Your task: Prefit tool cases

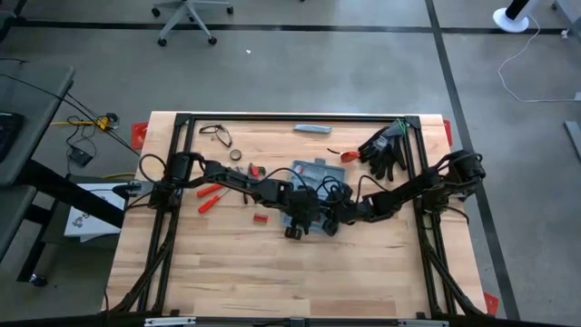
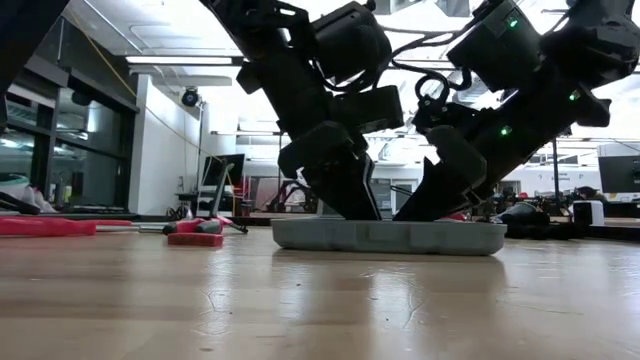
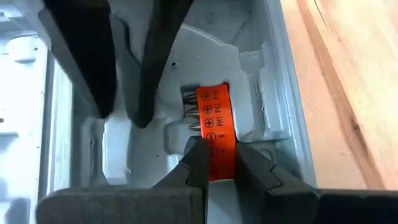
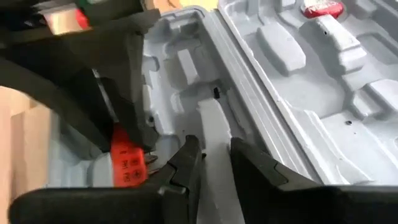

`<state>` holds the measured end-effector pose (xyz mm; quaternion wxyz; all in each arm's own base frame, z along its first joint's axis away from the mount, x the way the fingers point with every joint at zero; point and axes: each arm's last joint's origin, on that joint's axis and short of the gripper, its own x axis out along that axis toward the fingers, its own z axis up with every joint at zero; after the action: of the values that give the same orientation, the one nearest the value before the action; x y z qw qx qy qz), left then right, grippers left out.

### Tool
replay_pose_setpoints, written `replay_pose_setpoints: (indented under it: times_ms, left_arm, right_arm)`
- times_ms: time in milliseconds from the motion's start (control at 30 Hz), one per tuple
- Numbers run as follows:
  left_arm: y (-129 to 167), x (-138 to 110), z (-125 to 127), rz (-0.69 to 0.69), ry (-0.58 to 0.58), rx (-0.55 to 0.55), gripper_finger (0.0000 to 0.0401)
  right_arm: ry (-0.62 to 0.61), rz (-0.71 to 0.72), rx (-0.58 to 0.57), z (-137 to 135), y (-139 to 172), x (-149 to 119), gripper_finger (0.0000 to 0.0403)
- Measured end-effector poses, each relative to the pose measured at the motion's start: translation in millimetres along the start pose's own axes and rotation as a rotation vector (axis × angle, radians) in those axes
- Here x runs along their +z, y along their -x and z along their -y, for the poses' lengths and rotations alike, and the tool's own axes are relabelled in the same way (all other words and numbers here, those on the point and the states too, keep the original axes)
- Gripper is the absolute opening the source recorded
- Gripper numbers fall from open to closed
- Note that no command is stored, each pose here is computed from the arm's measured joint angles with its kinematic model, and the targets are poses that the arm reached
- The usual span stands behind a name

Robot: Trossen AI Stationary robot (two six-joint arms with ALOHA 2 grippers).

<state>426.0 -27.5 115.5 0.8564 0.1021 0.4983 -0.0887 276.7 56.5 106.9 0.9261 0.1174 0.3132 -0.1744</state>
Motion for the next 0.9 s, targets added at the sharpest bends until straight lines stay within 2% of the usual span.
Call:
replay_pose_setpoints:
  times_ms: [267, 500, 567, 700, 900]
  left_arm:
    - [4, 3, -2, 0.029, -0.004, 0.028, 0.0035]
    - [24, 9, -5, 0.047, -0.035, 0.085, 0.0033]
    - [32, 12, -6, 0.065, -0.032, 0.107, 0.0002]
    - [40, 17, -8, 0.087, -0.053, 0.142, 0.0005]
    - [42, 18, -7, 0.092, -0.055, 0.133, 0.0004]
  right_arm:
    - [0.044, 0.099, 0.006, -20, 31, 6, 0.0077]
    - [0.018, 0.023, -0.071, -18, 36, -7, 0.0077]
    - [0.022, 0.026, -0.076, -20, 38, -9, 0.0077]
    - [0.016, 0.029, -0.072, -22, 39, -11, 0.0077]
    - [0.008, 0.008, -0.093, -21, 36, -15, 0.0078]
